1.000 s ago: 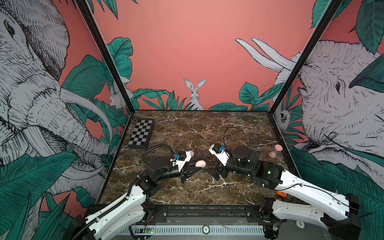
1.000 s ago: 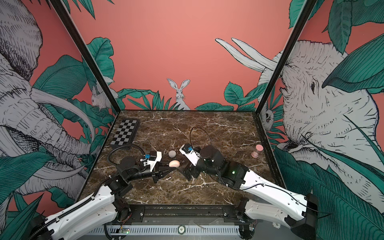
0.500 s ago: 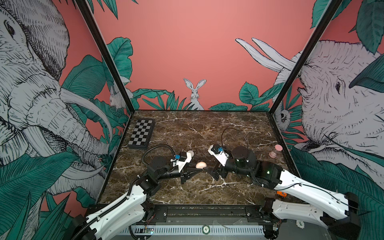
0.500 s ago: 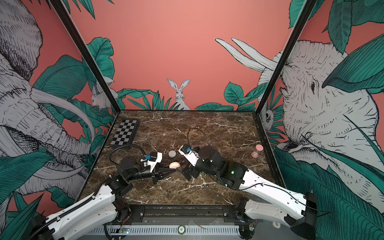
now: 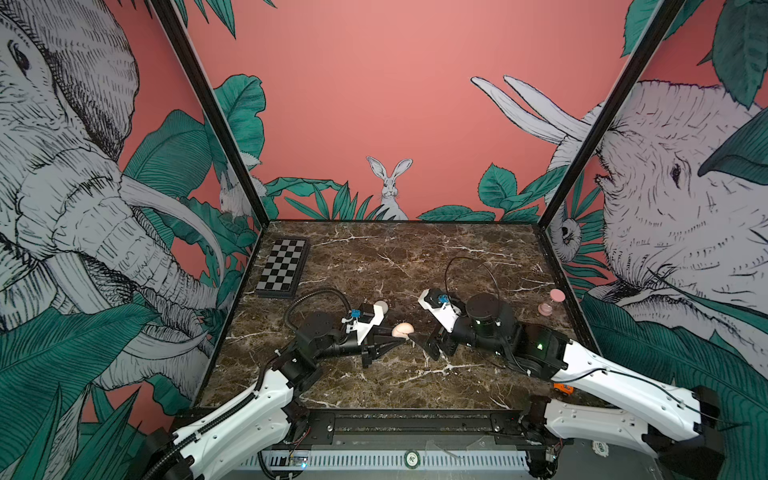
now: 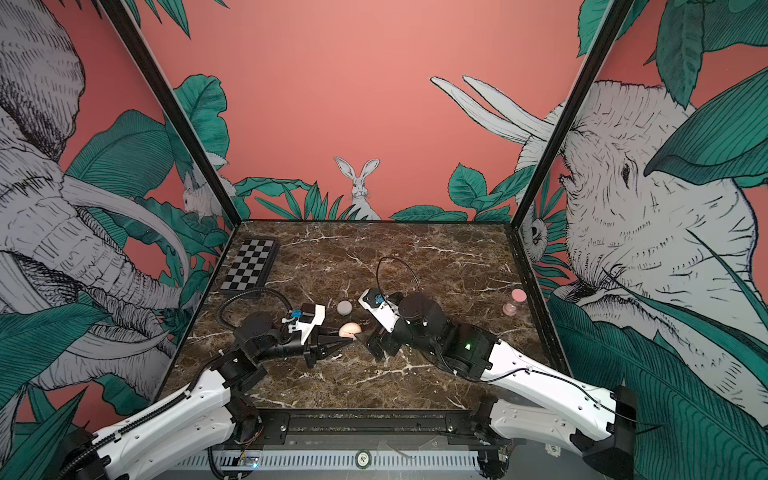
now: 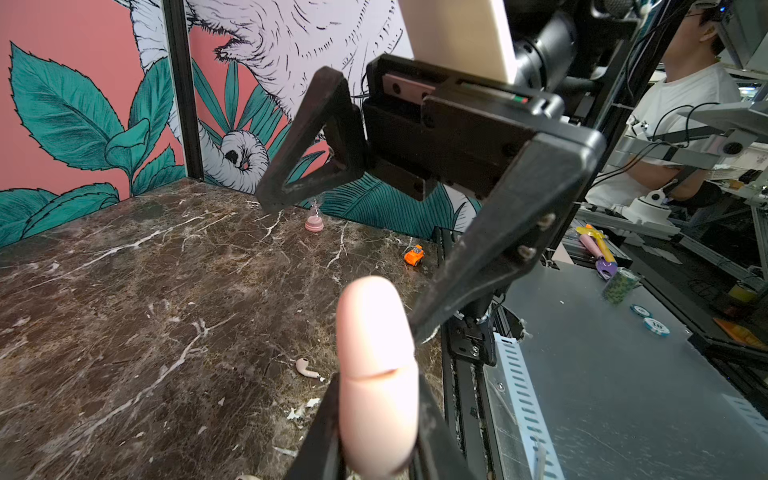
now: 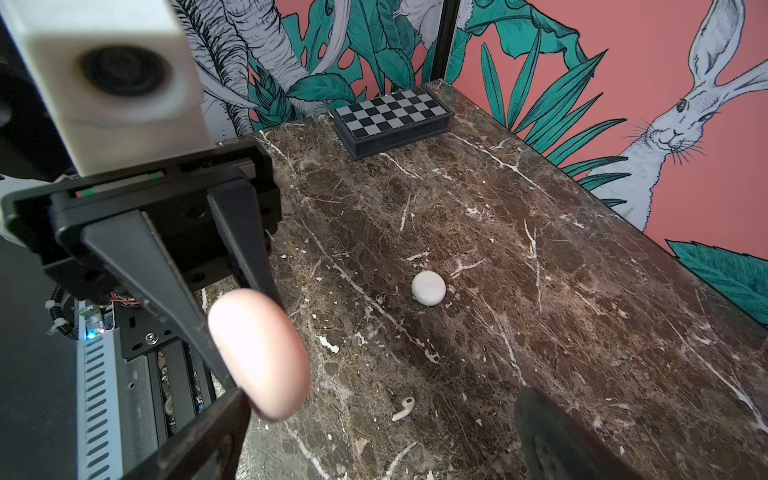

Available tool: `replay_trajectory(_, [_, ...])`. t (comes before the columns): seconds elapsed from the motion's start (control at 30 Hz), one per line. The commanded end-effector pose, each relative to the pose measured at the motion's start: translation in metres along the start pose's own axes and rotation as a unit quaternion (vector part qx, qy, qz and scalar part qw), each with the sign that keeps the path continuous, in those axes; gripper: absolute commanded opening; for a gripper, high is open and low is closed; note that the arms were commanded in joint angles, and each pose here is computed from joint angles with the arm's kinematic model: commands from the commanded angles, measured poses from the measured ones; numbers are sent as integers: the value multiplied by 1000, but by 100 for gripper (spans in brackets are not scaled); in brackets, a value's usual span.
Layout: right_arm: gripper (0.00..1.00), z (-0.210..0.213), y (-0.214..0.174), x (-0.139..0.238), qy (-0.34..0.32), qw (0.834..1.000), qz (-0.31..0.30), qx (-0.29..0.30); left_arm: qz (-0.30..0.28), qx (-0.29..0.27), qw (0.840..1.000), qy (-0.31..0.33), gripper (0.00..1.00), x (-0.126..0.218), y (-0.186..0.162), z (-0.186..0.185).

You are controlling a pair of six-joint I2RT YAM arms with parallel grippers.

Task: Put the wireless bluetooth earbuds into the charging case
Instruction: 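Pull the right gripper away from the case lid while left gripper holds the case, then move the right gripper above the pink earbuds on the table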

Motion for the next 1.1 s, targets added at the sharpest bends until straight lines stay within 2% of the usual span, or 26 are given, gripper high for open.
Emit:
replay_trajectory(0.0, [98, -10, 24, 11, -31, 999, -45, -6, -12, -20, 999, -40, 0, 0, 6, -16])
replay_trajectory(0.4, [98, -6, 27, 18, -19, 998, -54, -7, -6, -44, 998, -41, 0, 2, 6, -19])
replay_trajectory(0.57, [98, -3, 42, 37, -8, 996, -85, -20, 9, -82, 997, -6, 0, 4, 0, -10])
replay_trajectory(0.8, [98, -45, 55, 70, -129, 980, -122, -85, 1, -137, 990, 41, 0, 5, 23, 6])
replay_trajectory(0.93, [98, -72, 49, 79, -197, 964, -112, -141, -7, -162, 986, 29, 0, 2, 36, 5])
replay_trajectory(1.07, [98, -94, 31, 82, -237, 947, -79, -203, -19, -171, 984, 36, 0, 0, 37, 8])
Point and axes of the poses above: each gripper's point midway between its finger pads, its own x axis back along the fingers, its own z axis along the line the jaws close on, y = z × x, the point moved 1 cm from there along x, back along the fingers, and after that the axes turned 11 degrees about -x, right-handed, at the moved point
